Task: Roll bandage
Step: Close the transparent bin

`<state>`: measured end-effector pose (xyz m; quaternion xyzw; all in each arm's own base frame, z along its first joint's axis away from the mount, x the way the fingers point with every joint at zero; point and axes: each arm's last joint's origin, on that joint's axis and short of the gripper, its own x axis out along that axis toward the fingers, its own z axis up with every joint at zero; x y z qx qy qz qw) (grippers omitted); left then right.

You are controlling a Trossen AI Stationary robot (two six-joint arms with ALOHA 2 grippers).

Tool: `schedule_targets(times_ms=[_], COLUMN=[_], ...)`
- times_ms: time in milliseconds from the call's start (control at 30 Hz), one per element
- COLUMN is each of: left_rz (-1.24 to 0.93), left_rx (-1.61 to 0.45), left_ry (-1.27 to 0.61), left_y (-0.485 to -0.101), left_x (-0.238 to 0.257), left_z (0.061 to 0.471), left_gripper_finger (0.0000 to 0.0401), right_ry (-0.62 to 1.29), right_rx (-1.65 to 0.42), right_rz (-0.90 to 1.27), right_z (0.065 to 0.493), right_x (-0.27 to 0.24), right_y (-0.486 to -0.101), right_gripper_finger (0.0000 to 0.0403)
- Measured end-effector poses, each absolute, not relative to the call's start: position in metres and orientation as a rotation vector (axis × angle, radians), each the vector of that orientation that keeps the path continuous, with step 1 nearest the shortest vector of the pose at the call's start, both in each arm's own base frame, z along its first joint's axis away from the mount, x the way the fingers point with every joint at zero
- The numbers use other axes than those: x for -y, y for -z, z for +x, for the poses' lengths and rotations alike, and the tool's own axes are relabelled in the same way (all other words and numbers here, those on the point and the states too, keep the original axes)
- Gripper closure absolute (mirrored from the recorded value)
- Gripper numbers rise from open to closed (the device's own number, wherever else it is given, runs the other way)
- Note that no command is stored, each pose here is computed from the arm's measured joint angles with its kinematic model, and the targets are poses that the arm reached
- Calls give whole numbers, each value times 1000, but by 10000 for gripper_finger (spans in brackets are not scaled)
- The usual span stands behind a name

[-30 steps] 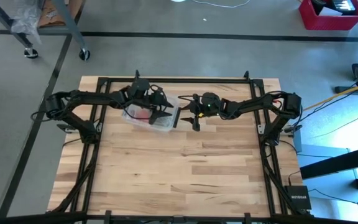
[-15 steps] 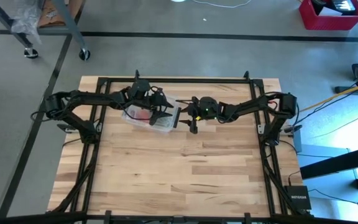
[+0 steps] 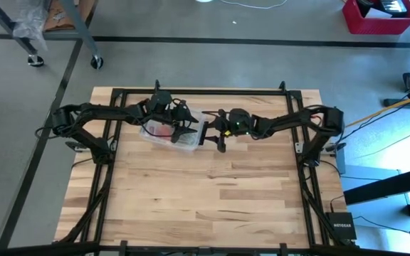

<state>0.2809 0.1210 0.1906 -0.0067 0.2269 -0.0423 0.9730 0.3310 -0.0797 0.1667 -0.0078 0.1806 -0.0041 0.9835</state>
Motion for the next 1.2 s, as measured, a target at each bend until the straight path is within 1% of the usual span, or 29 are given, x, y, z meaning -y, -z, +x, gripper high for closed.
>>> schedule_targets(times_ms=[133,633,933,1100,1200], left_rz=[-8,7,8,8,9], left_rx=[-458,-464,-454,-451,-450], left_ry=[87,104,108,106,105], left_y=[-191,-186,-184,-184,-184], left_x=[-121,-117,-118,-118,-118], left_z=[281,286,288,288,288], left_gripper_finger=[198,198,198,198,198], right_ry=[7,66,98,114,128], right_rx=[-357,-332,-356,-447,-537], right_rz=[-19,-31,16,37,51], right_z=[327,335,339,343,348], right_x=[78,73,73,74,73], right_y=[-179,-185,-189,-203,-214], right_gripper_finger=[159,159,159,159,159])
